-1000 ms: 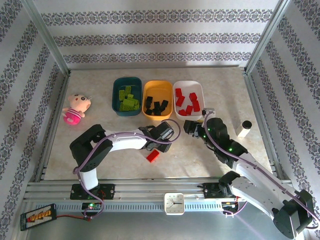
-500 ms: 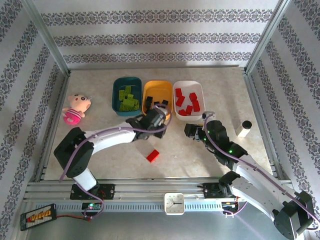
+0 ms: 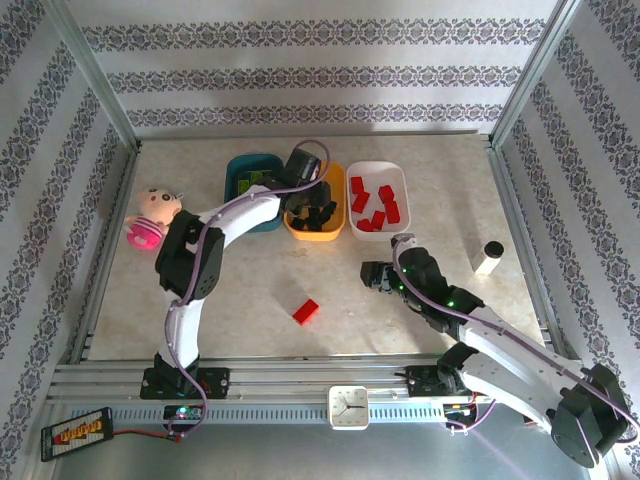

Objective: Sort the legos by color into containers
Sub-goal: Place the lego in the container.

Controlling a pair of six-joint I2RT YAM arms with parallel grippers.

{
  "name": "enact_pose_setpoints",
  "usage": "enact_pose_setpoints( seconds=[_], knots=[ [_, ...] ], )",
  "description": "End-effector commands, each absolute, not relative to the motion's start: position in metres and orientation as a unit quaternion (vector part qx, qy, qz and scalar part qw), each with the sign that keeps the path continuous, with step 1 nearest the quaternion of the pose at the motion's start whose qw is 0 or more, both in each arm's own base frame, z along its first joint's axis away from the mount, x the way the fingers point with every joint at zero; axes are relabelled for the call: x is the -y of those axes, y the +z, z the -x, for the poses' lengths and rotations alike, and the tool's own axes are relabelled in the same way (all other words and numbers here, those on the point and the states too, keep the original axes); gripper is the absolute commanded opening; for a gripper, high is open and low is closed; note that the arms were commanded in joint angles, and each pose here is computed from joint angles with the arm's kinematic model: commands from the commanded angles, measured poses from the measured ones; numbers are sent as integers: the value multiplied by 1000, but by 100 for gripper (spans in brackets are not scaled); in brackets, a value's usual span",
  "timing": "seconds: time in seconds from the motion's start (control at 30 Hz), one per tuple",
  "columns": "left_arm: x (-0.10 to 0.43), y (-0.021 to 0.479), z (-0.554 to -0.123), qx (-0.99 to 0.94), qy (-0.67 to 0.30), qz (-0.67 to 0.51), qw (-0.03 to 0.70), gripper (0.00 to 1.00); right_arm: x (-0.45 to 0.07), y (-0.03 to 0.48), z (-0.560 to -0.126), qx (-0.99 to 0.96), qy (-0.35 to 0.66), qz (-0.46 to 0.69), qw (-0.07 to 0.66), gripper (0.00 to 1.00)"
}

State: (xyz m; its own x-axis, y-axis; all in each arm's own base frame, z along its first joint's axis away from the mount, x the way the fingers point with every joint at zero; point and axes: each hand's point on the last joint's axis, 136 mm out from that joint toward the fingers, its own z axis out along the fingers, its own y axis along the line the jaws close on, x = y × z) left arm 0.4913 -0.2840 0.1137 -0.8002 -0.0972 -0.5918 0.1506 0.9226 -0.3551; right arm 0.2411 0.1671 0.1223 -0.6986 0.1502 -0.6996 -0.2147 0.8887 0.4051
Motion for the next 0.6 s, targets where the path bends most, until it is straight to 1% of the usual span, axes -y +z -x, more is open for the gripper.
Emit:
enact_pose_setpoints(
  seconds=[0.0, 0.07, 0.13, 0.27, 0.33, 0.37, 0.47, 0.5, 0.57],
  knots=[
    [282, 116, -500, -934, -203, 2, 293, 46, -180, 113, -231, -896, 239, 49, 371, 72],
    [283, 122, -503, -933, -210, 4, 293, 54, -192, 110, -225, -897, 246, 75, 360, 74],
    [283, 137, -502, -927, -221, 2, 304, 62, -209, 108, -218, -894, 258, 111, 349, 75],
    [280, 185, -486, -903, -256, -3, 344, 75, -244, 94, -204, -895, 249, 195, 314, 76],
    [272, 209, -472, -891, -268, -4, 366, 80, -259, 85, -198, -897, 242, 225, 294, 77],
    [268, 219, -463, -887, -272, -6, 374, 86, -267, 81, -196, -897, 239, 239, 286, 77],
    [248, 238, -431, -877, -274, -6, 394, 98, -290, 70, -186, -893, 227, 283, 267, 78],
    [240, 241, -418, -875, -272, -5, 400, 100, -297, 66, -182, -891, 219, 298, 261, 78],
    [222, 241, -393, -873, -265, 1, 409, 100, -307, 58, -176, -890, 204, 322, 251, 79]
  ],
)
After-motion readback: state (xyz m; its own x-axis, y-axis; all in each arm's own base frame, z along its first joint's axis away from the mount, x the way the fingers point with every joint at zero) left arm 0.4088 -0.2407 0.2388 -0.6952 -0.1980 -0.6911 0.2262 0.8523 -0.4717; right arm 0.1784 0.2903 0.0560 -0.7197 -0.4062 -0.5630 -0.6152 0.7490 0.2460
